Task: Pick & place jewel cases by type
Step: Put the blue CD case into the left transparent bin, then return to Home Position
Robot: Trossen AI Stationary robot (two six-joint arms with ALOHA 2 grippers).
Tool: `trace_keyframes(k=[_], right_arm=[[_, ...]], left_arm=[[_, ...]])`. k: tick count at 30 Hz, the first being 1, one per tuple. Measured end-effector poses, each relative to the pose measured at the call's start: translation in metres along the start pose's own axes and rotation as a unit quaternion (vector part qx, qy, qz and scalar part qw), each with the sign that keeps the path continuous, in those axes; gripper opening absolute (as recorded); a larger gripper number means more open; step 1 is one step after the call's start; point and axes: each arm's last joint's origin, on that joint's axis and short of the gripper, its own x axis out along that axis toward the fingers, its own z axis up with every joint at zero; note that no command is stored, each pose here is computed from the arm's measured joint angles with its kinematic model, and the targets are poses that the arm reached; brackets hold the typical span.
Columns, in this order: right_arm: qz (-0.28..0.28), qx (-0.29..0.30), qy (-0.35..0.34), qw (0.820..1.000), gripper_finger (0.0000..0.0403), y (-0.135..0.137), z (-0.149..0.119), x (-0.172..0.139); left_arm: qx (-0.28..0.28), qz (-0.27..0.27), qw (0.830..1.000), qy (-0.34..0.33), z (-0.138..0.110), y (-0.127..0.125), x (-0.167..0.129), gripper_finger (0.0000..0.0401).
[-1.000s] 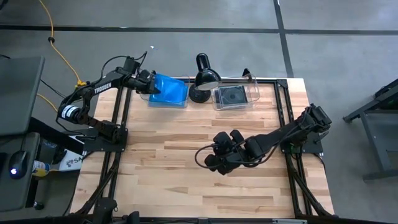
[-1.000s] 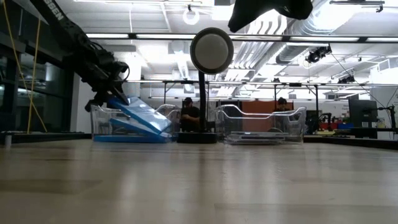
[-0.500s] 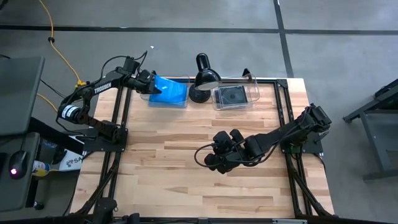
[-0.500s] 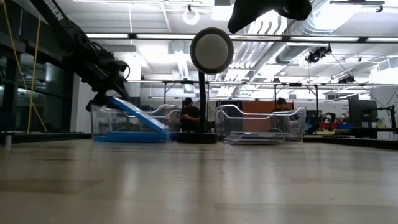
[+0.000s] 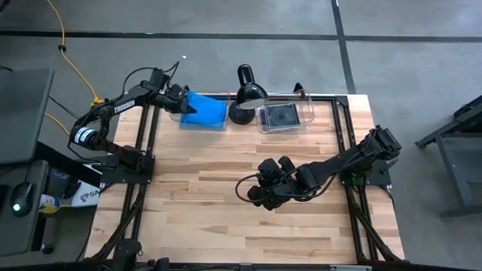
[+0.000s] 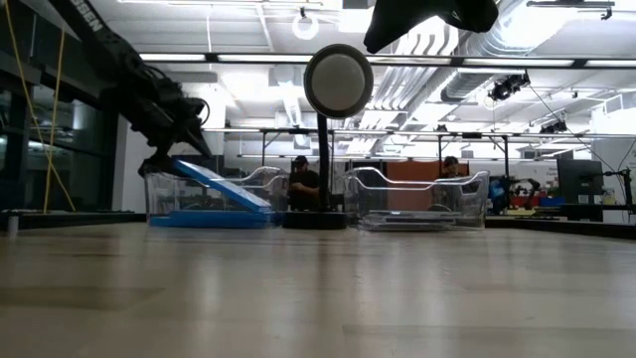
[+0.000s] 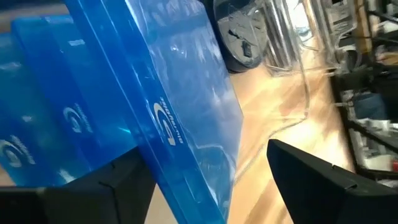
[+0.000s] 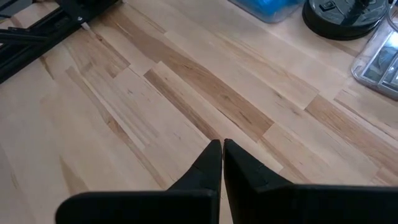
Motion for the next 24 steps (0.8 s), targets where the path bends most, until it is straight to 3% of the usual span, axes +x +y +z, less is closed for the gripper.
trace_keyframes(k=[24], right_arm=[[0.000, 0.000, 0.000, 1.000, 0.0000, 0.000, 0.000, 0.000]], left_arm=[[0.050, 0.057, 0.997, 0.023, 0.031, -0.032, -0.032, 0.0292]])
